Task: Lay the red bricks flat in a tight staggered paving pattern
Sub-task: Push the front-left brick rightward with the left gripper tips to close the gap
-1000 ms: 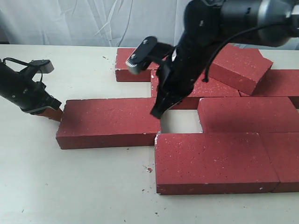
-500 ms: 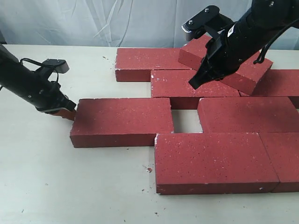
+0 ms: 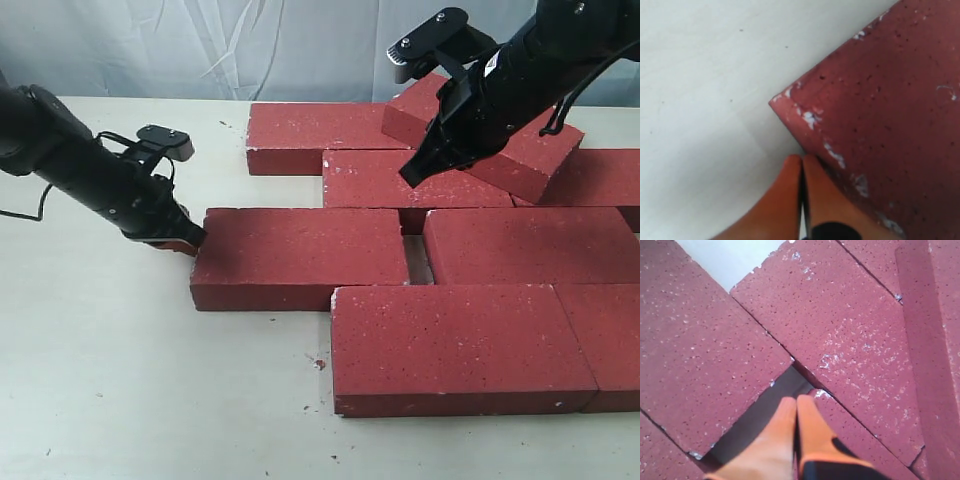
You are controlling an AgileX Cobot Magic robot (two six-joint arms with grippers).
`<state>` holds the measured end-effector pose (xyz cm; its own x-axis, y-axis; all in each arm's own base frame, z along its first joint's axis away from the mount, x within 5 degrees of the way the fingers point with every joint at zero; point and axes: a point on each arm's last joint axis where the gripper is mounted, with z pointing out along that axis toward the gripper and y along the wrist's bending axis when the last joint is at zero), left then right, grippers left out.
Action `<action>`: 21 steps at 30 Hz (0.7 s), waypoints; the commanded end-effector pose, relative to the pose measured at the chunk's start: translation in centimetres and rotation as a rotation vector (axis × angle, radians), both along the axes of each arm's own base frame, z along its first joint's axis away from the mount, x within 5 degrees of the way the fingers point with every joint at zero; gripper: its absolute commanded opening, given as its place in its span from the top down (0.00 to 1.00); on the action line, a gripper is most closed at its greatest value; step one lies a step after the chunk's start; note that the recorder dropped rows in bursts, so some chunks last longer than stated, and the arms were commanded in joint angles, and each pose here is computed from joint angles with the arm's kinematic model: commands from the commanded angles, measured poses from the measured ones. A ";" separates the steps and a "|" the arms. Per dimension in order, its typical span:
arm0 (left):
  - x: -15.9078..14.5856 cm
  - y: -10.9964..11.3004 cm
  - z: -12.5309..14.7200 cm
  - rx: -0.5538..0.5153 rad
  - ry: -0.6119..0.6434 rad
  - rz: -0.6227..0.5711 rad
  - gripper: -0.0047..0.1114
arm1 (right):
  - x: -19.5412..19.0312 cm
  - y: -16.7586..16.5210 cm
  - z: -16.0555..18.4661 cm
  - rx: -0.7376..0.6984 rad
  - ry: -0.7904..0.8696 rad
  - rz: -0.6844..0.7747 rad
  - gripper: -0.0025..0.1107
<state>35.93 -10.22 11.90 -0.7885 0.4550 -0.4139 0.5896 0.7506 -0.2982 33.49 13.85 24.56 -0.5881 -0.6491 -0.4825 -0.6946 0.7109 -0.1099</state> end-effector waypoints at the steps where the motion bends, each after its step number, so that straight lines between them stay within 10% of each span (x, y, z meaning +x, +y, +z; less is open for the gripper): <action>1: -0.1 -1.7 0.3 -0.006 -0.019 -0.035 0.96 | 0.0 -0.2 0.3 0.004 -0.013 -0.006 0.99; 21: -0.4 -4.0 0.5 0.001 -0.061 -0.071 0.96 | 0.0 -0.1 0.3 0.016 -0.013 -0.011 0.99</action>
<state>35.59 -13.74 12.27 -0.7287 0.5139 -0.4526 0.6572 0.7106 -0.2513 33.50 13.88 24.57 -0.5897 -0.6448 -0.4862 -0.6928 0.7133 -0.1057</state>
